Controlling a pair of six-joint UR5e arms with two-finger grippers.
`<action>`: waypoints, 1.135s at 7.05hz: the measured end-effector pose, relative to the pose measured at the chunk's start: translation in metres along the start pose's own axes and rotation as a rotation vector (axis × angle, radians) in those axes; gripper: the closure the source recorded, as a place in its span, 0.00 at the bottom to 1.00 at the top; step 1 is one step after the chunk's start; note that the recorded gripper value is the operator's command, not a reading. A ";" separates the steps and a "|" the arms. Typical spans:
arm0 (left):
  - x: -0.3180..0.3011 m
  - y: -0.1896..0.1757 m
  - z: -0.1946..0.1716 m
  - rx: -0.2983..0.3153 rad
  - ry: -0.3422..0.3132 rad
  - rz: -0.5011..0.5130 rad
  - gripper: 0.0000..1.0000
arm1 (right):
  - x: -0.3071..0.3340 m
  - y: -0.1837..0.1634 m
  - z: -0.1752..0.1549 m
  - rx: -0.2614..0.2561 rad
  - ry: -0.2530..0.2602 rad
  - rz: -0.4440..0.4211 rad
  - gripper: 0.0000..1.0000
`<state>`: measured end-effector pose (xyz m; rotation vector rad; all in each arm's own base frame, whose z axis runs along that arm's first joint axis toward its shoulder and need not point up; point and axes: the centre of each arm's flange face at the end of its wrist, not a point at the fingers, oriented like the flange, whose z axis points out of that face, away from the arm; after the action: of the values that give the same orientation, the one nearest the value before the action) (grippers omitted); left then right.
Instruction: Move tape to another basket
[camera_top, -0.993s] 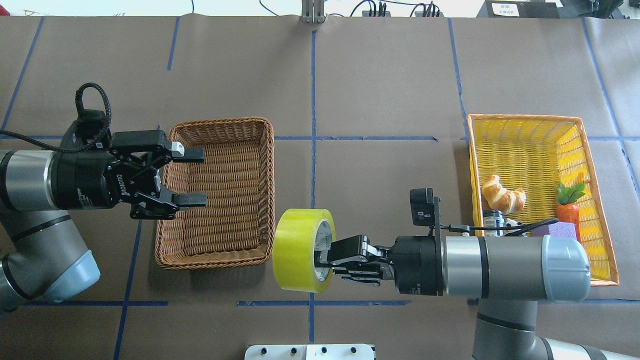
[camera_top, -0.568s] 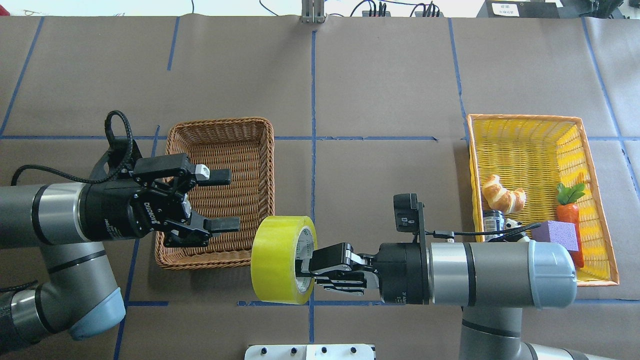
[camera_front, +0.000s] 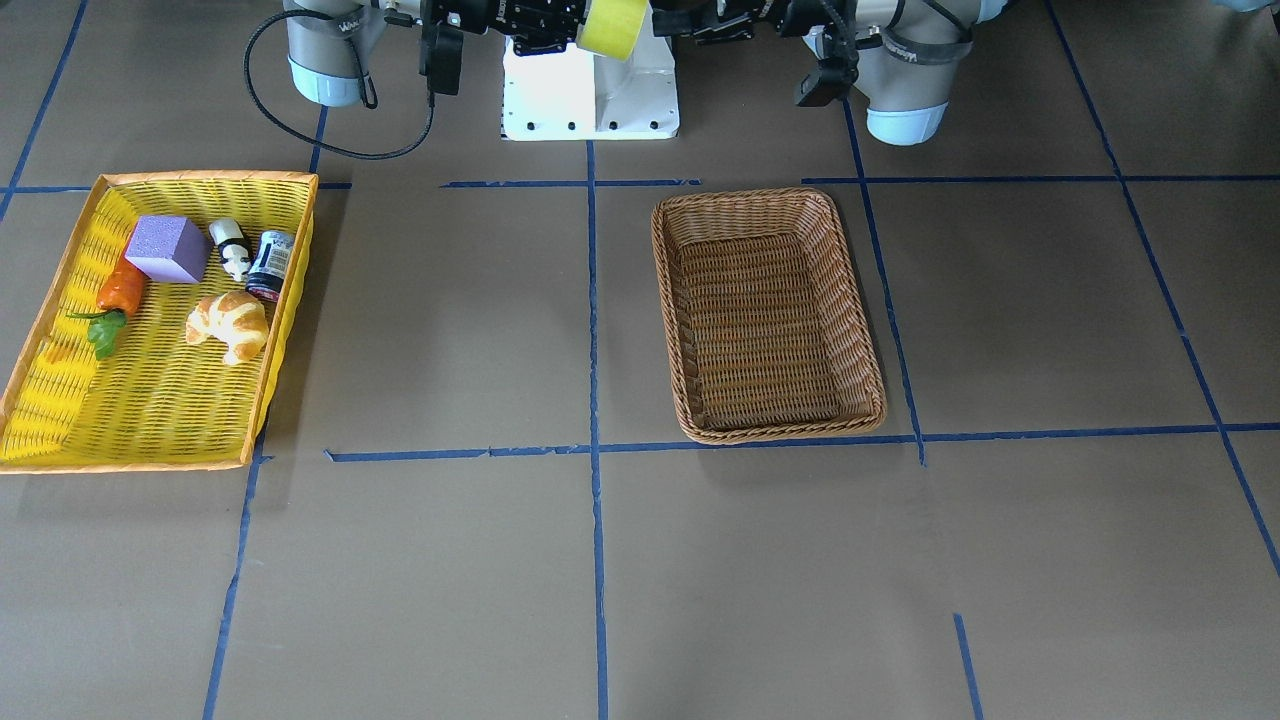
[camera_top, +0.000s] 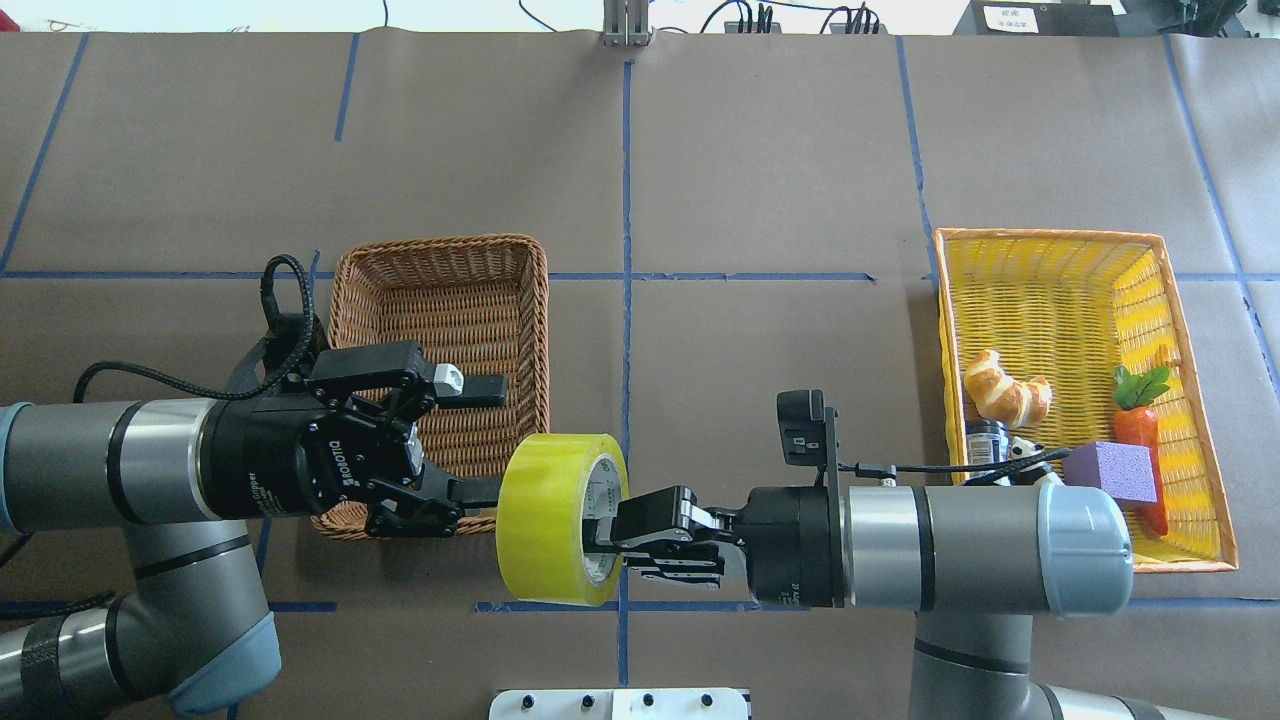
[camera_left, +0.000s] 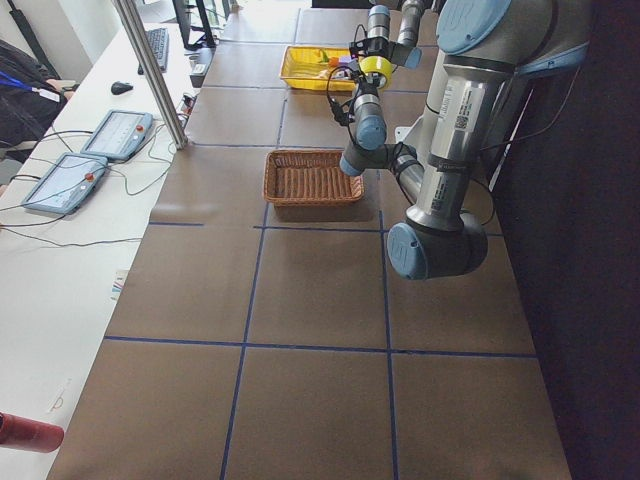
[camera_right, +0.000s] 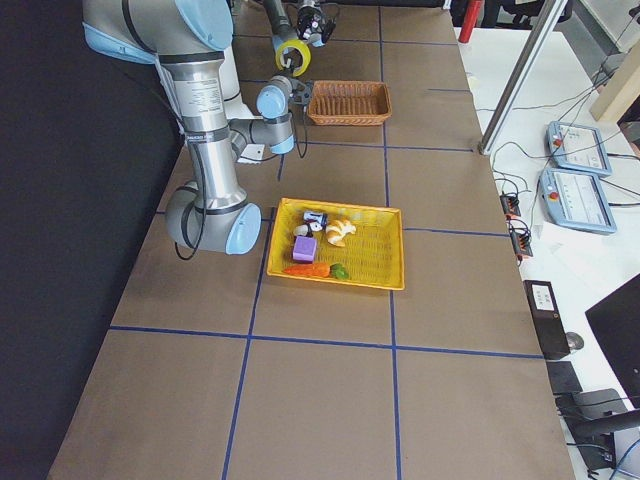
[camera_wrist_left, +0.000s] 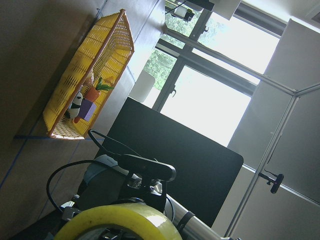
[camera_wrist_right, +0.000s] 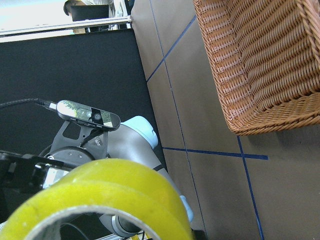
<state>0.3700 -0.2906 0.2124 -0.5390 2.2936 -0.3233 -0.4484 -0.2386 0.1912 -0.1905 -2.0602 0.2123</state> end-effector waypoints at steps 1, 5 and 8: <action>-0.002 0.003 0.006 -0.010 0.000 -0.008 0.00 | 0.003 -0.002 0.008 0.001 0.004 0.000 0.98; -0.004 0.007 0.013 -0.021 0.000 -0.016 0.23 | 0.005 -0.001 0.020 -0.005 0.005 0.003 0.97; -0.007 0.008 0.013 -0.022 -0.004 -0.020 0.96 | 0.005 0.003 0.021 -0.012 0.003 0.005 0.01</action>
<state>0.3814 -0.2812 0.2046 -0.5740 2.2913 -0.3068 -0.4690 -0.2363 0.1854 -0.2028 -2.0588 0.2030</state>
